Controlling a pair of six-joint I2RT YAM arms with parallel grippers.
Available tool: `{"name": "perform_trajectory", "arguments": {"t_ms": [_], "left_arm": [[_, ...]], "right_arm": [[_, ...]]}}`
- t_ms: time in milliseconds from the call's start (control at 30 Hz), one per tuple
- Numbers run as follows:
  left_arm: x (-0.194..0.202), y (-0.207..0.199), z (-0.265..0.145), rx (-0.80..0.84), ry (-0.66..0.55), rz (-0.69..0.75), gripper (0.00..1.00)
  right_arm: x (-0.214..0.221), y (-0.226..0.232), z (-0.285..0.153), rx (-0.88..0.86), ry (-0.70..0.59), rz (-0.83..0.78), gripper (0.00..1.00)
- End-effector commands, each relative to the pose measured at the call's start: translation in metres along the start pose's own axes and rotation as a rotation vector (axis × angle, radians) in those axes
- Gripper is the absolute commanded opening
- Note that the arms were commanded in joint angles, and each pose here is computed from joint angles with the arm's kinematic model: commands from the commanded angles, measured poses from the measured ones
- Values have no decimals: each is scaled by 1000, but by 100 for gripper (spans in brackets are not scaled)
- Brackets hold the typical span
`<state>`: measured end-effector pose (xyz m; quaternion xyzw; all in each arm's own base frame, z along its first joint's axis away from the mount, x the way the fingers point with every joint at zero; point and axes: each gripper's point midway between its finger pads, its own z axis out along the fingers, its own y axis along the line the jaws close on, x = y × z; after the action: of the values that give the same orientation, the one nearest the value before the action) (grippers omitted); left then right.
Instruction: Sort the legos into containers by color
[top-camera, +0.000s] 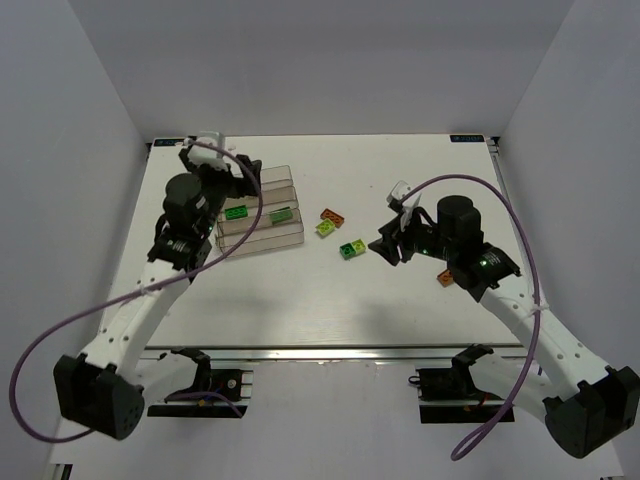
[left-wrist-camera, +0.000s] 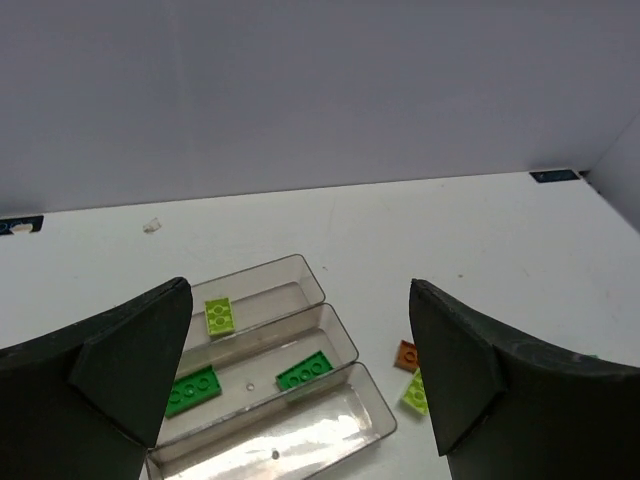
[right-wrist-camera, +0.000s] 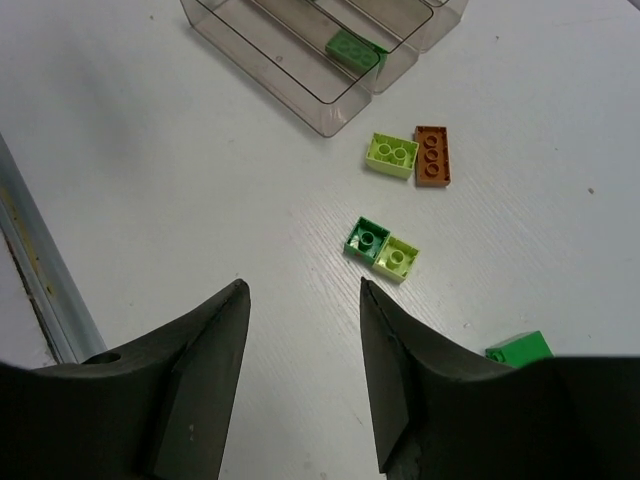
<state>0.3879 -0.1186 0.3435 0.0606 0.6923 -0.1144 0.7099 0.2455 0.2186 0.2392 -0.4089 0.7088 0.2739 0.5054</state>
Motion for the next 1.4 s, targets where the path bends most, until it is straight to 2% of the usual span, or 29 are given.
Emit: {"name": "perform_trajectory", "arguments": {"t_ms": [0,100,333,567,733,833,900,933,1000,1167,1200,1233,1367], "left_arm": [[24,4,-19,-31,46,-126,98],[33,-3,-31,3,72,-157,98],[14,-23,-43,109,36,-201,98],[-4,-37,-52,181,-14,-252,98],[-7,-39,-55,186,-27,-259,98],[-5,-40,-55,193,-22,-263,98],[-6,-42,-55,198,-22,-266,98],[-5,-42,-55,199,-20,-266,98],[-5,-41,-54,192,-20,-265,98],[-2,-41,-53,189,-13,-265,98],[0,-41,-52,190,-10,-267,98],[-1,-41,-52,191,-11,-267,98],[-1,-41,-53,189,-13,-268,98]], "right_arm": [[3,-7,7,17,5,-13,54],[10,-12,13,29,35,7,56],[33,-28,26,49,127,115,65],[58,-77,32,295,224,260,69],[60,-112,18,519,213,334,69],[57,-123,10,591,181,351,69],[59,-129,9,625,160,359,74],[62,-134,6,667,162,375,79],[64,-139,7,696,164,382,81],[92,-153,18,765,301,453,84],[86,-158,20,778,304,458,85],[102,-159,23,794,370,470,86],[120,-165,28,834,443,498,87]]}}
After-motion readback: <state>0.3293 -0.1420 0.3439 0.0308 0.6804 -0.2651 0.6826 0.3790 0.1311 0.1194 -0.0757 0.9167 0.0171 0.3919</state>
